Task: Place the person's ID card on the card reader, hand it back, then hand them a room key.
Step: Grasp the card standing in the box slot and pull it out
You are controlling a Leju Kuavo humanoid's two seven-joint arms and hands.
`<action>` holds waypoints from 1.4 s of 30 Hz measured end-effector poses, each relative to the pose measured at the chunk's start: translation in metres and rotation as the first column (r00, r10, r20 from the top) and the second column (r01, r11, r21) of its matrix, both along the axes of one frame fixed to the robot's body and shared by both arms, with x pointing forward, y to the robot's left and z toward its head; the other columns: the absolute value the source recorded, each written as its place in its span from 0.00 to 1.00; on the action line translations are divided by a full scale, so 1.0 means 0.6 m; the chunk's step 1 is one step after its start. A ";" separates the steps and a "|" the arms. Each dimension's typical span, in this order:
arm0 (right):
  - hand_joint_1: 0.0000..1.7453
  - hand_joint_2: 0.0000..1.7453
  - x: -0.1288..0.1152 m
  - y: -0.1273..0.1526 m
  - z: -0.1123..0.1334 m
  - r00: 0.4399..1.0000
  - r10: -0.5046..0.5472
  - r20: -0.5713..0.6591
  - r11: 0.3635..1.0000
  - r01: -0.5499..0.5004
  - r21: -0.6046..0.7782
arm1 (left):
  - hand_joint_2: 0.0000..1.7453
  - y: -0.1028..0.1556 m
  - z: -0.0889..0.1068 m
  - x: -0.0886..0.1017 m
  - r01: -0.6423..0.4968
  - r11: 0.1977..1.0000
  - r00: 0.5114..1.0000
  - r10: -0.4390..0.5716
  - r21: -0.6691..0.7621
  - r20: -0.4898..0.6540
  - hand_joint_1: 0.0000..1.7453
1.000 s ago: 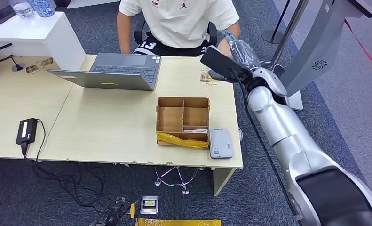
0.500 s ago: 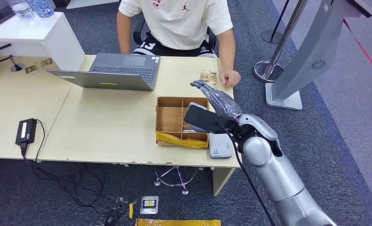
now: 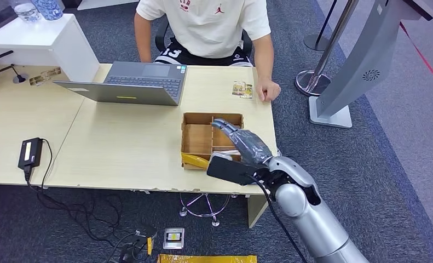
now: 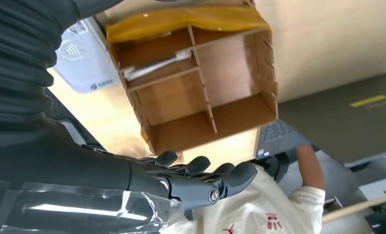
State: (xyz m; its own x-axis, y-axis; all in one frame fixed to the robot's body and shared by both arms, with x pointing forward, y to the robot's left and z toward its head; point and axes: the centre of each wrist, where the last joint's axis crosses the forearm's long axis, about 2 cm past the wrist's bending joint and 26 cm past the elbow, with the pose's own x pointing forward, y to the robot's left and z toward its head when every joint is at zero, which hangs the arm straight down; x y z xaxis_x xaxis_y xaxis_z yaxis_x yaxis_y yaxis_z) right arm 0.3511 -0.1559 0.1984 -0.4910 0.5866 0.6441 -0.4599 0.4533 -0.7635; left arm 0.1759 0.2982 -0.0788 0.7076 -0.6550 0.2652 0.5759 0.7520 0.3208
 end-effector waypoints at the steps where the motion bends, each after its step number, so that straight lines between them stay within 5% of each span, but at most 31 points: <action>1: 0.00 1.00 -0.003 0.001 -0.004 1.000 -0.001 0.001 1.000 0.001 -0.009 | 1.00 0.001 0.000 0.000 -0.001 1.000 1.000 0.001 0.002 -0.006 0.00; 18: 0.00 1.00 -0.020 0.051 -0.112 0.995 0.028 0.092 0.989 -0.014 -0.148 | 1.00 0.004 0.003 0.008 -0.041 0.999 0.999 0.041 0.017 -0.022 0.00; 42: 0.00 1.00 0.019 0.053 -0.132 0.982 -0.105 0.157 0.975 0.132 -0.177 | 1.00 0.006 0.002 0.004 -0.052 0.998 0.998 0.053 0.018 -0.037 0.00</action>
